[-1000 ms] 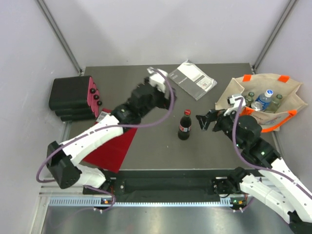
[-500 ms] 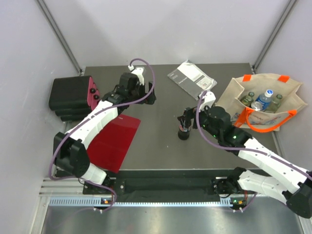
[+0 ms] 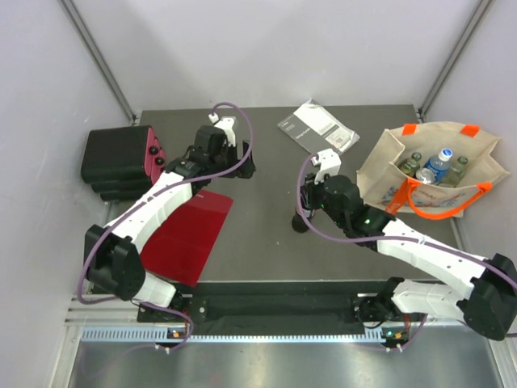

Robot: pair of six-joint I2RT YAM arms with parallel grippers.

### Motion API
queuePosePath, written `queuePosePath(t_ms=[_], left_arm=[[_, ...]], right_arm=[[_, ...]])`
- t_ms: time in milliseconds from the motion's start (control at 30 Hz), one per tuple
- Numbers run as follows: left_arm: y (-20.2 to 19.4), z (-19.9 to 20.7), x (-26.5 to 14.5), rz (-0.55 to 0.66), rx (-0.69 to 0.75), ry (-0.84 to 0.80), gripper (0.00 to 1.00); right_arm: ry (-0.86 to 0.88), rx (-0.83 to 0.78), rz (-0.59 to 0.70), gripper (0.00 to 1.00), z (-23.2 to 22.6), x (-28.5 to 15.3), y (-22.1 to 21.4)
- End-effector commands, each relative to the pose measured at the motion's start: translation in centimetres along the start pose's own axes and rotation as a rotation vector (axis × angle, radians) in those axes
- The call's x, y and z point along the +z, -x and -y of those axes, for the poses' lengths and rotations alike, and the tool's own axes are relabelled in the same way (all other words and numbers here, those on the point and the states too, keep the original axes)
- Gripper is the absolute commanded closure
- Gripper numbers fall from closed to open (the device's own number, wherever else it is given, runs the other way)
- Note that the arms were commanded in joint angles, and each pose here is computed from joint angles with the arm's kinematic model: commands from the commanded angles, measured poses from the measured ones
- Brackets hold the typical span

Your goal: Place the beverage into the canvas bag

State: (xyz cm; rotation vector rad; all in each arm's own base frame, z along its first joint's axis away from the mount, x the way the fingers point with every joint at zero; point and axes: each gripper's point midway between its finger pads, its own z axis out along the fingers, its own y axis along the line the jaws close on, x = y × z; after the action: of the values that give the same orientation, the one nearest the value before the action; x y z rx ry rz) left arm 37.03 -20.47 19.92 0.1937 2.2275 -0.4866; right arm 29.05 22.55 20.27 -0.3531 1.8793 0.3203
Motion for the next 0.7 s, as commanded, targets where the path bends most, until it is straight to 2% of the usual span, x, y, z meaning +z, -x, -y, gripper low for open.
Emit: queuePosePath(t_ms=[0, 67, 133, 300, 367, 433, 467, 533, 567, 667], left_arm=[[3.1, -0.1, -1.8, 0.131, 0.023, 0.017, 0.08], [3.6, 0.0, -1.9, 0.132, 0.024, 0.016, 0.09], [3.1, 0.0, -1.8, 0.125, 0.022, 0.01, 0.09], [3.1, 0.2, -1.5, 0.115, 0.02, 0.002, 0.09], [3.1, 0.3, -1.6, 0.115, 0.021, -0.003, 0.1], [2.9, 0.1, -1.6, 0.117, 0.023, 0.005, 0.1], [3.0, -0.1, -1.6, 0.124, 0.022, 0.015, 0.1], [3.4, -0.1, -1.9, 0.125, 0.031, 0.02, 0.1], [3.5, -0.1, -2.0, 0.127, 0.034, 0.021, 0.1], [3.9, -0.3, -2.6, 0.157, 0.036, 0.033, 0.09]], right_arm=[[0.0, 0.041, 0.1, 1.0, -0.9, -0.7, 4.3], [-0.026, 0.014, 0.085, 1.0, -0.3, -1.1, 4.6], [-0.069, 0.007, 0.119, 1.0, 0.5, -1.7, 6.9], [-0.123, -0.044, 0.099, 1.0, 2.2, -2.0, 11.3], [-0.142, -0.028, 0.101, 1.0, 3.7, -1.9, 12.3], [-0.091, 0.007, 0.09, 1.0, 3.9, -1.8, 13.3], [-0.087, 0.031, 0.122, 1.0, 4.9, -2.2, 15.5], [-0.099, 0.023, 0.105, 1.0, 5.9, -1.9, 16.5], [-0.122, 0.029, 0.153, 1.0, 6.8, -2.7, 19.3], [-0.155, 0.002, 0.156, 1.0, 8.1, -3.1, 21.3]])
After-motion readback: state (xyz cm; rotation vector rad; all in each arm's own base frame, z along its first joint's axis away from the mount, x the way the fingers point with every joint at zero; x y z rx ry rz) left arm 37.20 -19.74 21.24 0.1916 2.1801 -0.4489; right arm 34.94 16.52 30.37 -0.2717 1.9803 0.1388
